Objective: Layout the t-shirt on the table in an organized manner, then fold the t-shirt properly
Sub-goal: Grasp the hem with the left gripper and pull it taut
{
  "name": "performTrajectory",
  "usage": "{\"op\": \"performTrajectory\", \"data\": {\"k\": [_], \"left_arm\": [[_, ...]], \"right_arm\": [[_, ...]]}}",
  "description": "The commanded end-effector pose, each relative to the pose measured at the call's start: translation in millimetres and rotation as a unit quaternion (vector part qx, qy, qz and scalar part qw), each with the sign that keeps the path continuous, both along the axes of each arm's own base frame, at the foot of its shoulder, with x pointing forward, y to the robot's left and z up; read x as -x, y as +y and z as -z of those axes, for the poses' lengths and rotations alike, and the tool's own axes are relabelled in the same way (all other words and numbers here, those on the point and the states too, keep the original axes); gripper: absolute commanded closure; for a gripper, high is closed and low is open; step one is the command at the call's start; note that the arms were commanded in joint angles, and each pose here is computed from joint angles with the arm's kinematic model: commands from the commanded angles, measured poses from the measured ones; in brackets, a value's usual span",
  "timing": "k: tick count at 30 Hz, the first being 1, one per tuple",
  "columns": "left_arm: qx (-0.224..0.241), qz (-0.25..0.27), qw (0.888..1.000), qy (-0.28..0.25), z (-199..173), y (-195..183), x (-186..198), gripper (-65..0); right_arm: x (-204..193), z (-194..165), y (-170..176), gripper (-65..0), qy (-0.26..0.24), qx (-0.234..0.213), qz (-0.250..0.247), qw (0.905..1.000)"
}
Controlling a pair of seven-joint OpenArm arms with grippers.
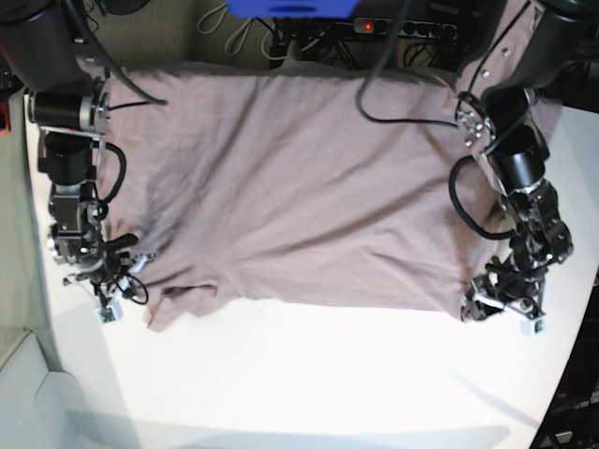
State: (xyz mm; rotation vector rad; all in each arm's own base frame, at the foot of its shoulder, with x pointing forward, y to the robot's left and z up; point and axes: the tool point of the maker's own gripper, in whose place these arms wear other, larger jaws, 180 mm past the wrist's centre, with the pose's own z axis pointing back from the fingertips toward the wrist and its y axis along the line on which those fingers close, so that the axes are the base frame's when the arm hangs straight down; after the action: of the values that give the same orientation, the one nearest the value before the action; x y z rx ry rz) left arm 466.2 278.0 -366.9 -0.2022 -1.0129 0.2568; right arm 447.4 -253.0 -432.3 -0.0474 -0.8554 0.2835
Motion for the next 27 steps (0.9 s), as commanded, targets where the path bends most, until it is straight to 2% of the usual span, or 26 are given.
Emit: {"op": "performTrajectory", "data": {"k": [1,5,14,17,21,22,27], "left_arm": [[-0.005,-0.006,0.999,-0.049,-32.2,4.6,-22.1,-27.1],[0.007,0.013,0.999,-0.046,-16.5,-14.1,-29.3,-26.9],[0.031,0.008,0.998,-0.049,4.2,-25.3,-28.1,-26.3],[0.03,0.007,0.998,-0.05,3.6,-24.2,-28.1,-19.4],[0.019,0.0,0.999,-0.051,0.4,-8.8,-26.1,-2.1],[0.018,-0.001,0.998,-0.053,-0.5,-7.6,-26.4,0.0],[0.006,-0.014,0.998,-0.054,-5.3,14.5,-22.8,-0.1]], "right_arm": [[10.7,11.2,-4.3,0.0,0.036,0.017,-0.004,0.9992],[11.3,13.6,2.5,0.0,0.036,0.012,-0.008,0.9992],[12.2,14.0,0.9,0.0,0.037,0.014,-0.008,0.9992],[12.2,14.0,0.9,0.0,0.037,0.014,-0.008,0.9992],[12.1,13.7,0.0,0.0,0.037,0.015,-0.008,0.9992],[12.1,13.7,0.0,0.0,0.037,0.015,-0.008,0.9992],[12.3,13.4,-1.9,0.0,0.037,0.016,-0.007,0.9992]]}}
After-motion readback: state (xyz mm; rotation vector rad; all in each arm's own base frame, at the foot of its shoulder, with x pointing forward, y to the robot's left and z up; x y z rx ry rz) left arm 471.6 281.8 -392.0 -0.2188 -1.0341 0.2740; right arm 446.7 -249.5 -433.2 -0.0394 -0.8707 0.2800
